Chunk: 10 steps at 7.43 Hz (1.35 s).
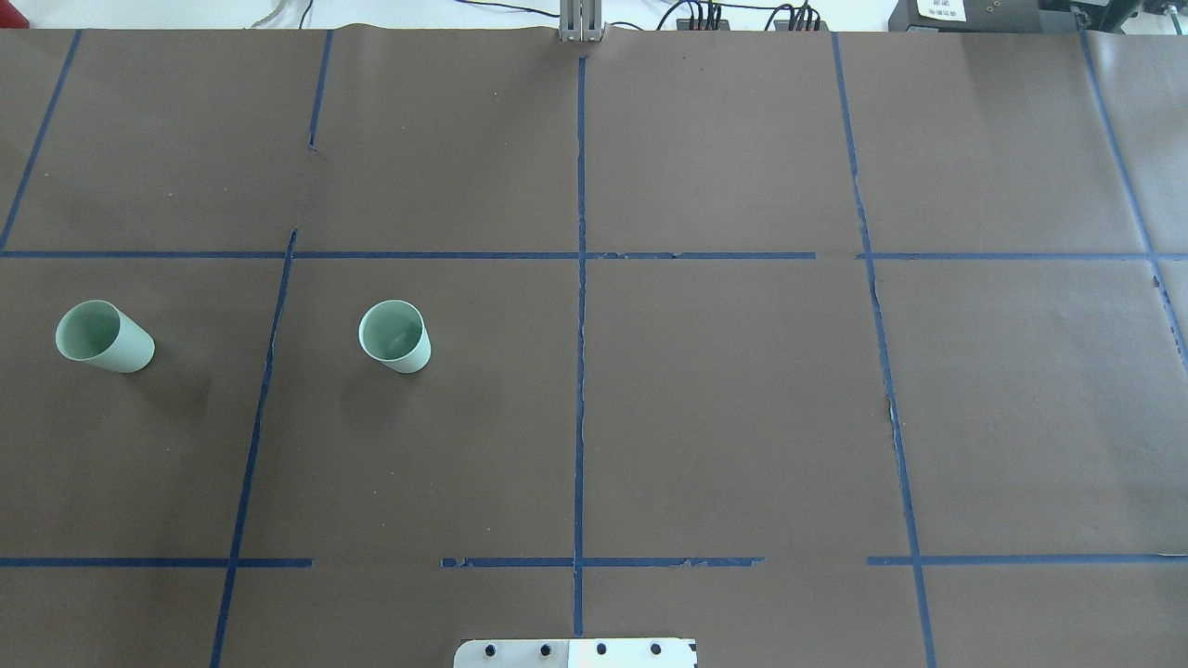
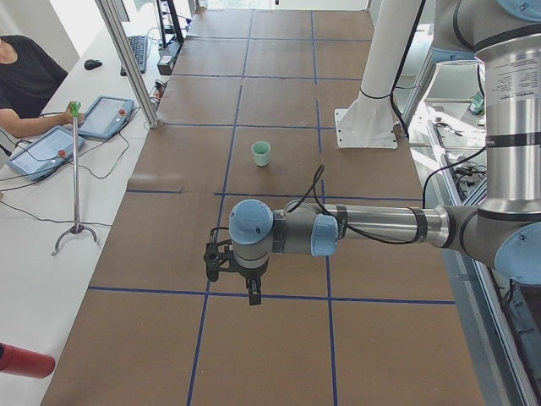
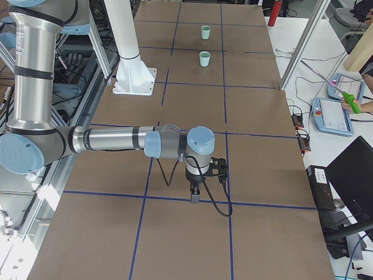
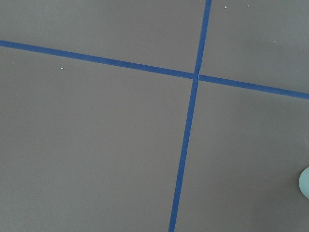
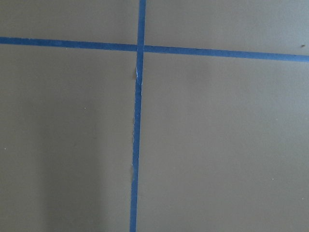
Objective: Stack cups
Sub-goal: 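Move the left gripper toward the outer mint-green cup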
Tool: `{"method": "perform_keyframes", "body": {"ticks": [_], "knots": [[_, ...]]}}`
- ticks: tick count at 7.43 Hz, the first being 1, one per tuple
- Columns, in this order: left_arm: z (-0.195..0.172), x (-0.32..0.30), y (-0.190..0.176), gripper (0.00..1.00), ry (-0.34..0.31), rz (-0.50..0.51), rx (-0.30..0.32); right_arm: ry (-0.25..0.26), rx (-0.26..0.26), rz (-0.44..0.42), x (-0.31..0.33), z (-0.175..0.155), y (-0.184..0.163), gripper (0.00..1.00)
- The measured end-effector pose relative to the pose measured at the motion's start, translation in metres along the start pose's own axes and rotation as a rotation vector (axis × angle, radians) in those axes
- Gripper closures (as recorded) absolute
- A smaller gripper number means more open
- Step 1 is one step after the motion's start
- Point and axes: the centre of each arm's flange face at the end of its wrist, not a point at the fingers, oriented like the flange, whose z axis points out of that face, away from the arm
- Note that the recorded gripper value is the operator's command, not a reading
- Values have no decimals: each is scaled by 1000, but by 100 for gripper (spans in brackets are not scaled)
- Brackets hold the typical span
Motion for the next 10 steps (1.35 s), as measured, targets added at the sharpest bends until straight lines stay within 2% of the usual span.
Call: {"method": "perform_keyframes", "body": {"ticks": [3,5,8,10], "knots": [[-5,8,-7,0,0,13,13,0,1,-1,0,0,0,0],[-11,36,-23,0,0,47,31,0,0,-1,0,0,0,0],[37,162,-44,0,-22,-13,2,0,0,0,0,0,0,0],[81,217,-30,0,19,-58,-1,0,1,-1,0,0,-1,0]]}}
